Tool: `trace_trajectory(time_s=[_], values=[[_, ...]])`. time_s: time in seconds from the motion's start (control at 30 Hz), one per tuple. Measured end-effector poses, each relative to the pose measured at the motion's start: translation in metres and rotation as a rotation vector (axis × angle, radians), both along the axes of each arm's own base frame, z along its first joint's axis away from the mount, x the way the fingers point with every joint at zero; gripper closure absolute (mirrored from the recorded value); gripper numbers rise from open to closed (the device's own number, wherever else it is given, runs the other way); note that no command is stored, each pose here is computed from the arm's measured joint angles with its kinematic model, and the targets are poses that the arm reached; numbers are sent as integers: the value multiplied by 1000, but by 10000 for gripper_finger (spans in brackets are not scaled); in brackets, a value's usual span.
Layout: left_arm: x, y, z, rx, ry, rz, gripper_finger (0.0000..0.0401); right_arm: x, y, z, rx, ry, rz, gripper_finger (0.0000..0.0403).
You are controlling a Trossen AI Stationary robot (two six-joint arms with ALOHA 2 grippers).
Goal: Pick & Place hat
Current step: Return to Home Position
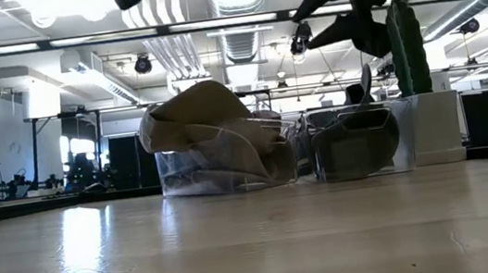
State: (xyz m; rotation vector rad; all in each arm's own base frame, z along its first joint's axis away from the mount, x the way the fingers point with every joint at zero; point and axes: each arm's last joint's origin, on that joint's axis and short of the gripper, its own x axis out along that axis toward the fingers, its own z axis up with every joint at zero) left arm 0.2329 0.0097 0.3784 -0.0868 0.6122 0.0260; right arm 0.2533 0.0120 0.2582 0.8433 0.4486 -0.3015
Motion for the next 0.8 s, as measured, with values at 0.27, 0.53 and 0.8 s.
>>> trace_trajectory(time_s=[0.27, 0.53, 0.8], values=[[-39, -2, -26, -191, -333, 99, 245, -6, -8, 20, -40, -124, 26, 209], [-82, -4, -76, -348, -452, 146, 245, -16, -23, 41, -131, -277, 162, 209], [-126, -6, -85, -341, -527, 129, 245, -58, -44, 48, -255, -316, 153, 209]])
